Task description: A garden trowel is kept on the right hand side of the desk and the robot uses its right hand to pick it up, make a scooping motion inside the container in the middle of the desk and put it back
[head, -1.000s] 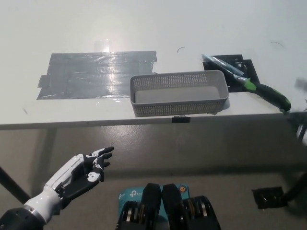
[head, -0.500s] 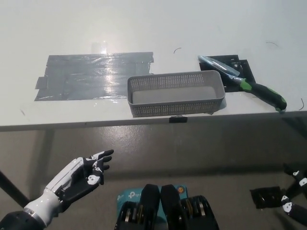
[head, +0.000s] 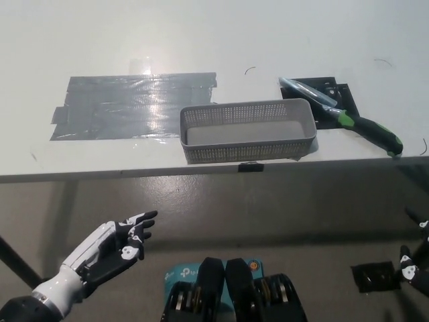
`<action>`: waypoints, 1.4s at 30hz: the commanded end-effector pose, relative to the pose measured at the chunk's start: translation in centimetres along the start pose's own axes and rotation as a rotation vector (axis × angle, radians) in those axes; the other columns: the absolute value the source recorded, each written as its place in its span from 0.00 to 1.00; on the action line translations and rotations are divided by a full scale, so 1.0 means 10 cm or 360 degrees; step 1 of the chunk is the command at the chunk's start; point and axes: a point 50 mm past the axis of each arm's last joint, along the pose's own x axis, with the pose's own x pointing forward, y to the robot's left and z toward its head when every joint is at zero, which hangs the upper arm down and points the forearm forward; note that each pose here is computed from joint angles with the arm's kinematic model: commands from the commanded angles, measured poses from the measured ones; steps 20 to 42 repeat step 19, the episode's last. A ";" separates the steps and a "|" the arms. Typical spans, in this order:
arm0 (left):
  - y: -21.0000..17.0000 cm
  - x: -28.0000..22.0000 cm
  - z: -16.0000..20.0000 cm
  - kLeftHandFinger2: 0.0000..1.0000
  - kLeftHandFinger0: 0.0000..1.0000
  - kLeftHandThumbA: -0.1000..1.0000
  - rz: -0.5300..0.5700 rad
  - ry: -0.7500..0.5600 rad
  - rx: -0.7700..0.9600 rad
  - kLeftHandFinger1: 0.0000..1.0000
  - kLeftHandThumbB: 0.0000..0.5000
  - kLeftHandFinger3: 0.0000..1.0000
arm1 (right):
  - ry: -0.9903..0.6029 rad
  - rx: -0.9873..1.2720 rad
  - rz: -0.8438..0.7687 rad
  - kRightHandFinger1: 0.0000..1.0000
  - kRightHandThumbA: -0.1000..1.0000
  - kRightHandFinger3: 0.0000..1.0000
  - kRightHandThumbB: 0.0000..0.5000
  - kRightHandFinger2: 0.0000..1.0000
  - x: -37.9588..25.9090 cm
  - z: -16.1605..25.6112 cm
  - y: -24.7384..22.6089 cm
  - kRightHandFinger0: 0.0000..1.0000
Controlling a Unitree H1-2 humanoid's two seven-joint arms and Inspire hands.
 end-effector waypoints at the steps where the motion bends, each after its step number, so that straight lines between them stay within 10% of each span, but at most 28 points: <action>1: 0.06 -0.02 0.09 1.00 1.00 0.87 0.0017 -0.0046 0.0071 1.00 0.47 1.00 | -0.0069 -0.0025 -0.0055 1.00 0.29 1.00 0.42 1.00 0.03 0.06 -0.17 1.00; 42: 0.09 -0.05 0.05 1.00 1.00 0.90 0.0036 -0.0048 0.0064 1.00 0.48 1.00 | -0.0097 -0.0102 -0.0006 1.00 0.40 1.00 0.47 1.00 0.15 0.12 -0.21 1.00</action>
